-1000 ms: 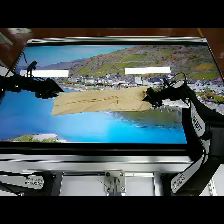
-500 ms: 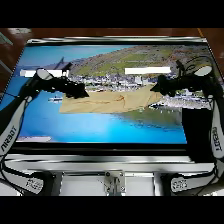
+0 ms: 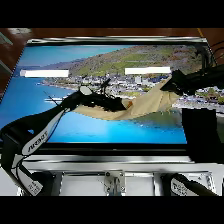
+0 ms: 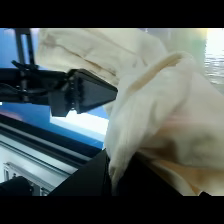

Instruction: Fold the shirts.

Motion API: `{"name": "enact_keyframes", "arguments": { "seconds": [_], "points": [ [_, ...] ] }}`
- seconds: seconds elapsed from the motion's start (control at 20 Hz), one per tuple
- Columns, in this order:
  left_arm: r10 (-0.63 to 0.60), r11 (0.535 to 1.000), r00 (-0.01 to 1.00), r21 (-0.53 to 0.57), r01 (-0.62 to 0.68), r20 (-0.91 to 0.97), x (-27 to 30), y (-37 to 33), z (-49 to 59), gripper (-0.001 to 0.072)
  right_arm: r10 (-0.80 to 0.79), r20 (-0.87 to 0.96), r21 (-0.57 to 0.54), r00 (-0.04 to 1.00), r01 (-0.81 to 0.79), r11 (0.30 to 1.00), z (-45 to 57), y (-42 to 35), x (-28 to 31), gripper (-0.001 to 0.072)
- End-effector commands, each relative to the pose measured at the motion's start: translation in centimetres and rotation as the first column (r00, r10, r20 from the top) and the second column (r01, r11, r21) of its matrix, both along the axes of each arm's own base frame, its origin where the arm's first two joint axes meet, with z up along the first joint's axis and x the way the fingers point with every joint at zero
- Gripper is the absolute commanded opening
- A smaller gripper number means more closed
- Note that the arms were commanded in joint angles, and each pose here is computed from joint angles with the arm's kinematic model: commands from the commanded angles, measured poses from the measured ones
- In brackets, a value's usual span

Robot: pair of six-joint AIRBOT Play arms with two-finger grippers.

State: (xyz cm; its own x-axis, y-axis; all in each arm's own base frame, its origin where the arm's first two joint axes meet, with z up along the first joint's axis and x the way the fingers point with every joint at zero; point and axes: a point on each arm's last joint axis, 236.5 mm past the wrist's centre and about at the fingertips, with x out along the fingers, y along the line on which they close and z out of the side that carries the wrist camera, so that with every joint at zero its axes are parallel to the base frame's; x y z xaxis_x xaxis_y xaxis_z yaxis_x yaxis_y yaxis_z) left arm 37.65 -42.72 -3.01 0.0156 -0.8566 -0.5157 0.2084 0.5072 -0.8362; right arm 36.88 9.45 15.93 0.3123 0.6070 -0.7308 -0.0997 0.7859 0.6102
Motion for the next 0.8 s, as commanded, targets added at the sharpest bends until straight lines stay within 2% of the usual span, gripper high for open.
{"name": "enact_keyframes", "arguments": {
  "seconds": [0.0, 0.15, 0.25, 0.4, 0.5, 0.6, 0.75],
  "points": [
    [-0.024, 0.997, 0.998, -0.079, 0.019, -0.064, -4.2, -5.8, 0.0, 0.0039, -0.012, 0.040, -0.018, 0.999, 0.013, 1.000, 2.3, 0.0, -1.7, 0.0067],
    [-0.008, 0.998, 0.999, -0.066, 0.005, -0.046, -4.6, -6.9, -0.6, 0.0038, -0.015, 0.045, -0.021, 0.999, 0.016, 1.000, 2.2, 0.3, -1.5, 0.0067],
    [0.078, 0.996, 0.997, -0.050, -0.078, 0.000, -1.2, -5.1, -0.3, 0.0035, 0.000, 0.059, -0.030, 0.998, 0.002, 1.000, 1.8, 1.6, -0.8, 0.0067],
    [0.217, 0.976, 0.968, -0.018, -0.216, 0.130, 5.9, 1.6, 2.7, 0.0035, 0.032, 0.127, -0.010, 0.991, -0.031, 0.999, 1.2, 5.8, 1.8, 0.0067],
    [0.257, 0.958, 0.931, 0.056, -0.280, 0.258, 10.0, 9.3, 5.4, 0.0035, 0.061, 0.164, 0.014, 0.984, -0.064, 0.998, 0.0, 9.9, 3.6, 0.0067],
    [0.316, 0.902, 0.877, 0.171, -0.396, 0.361, 13.0, 18.6, 7.8, 0.0035, 0.108, 0.170, 0.051, 0.979, -0.118, 0.992, -2.0, 15.5, 4.4, 0.0066],
    [0.395, 0.781, 0.796, 0.288, -0.554, 0.460, 13.9, 31.4, 11.7, 0.0036, 0.170, 0.145, 0.095, 0.975, -0.185, 0.978, -6.6, 23.7, 4.1, 0.0066]
  ]
}}
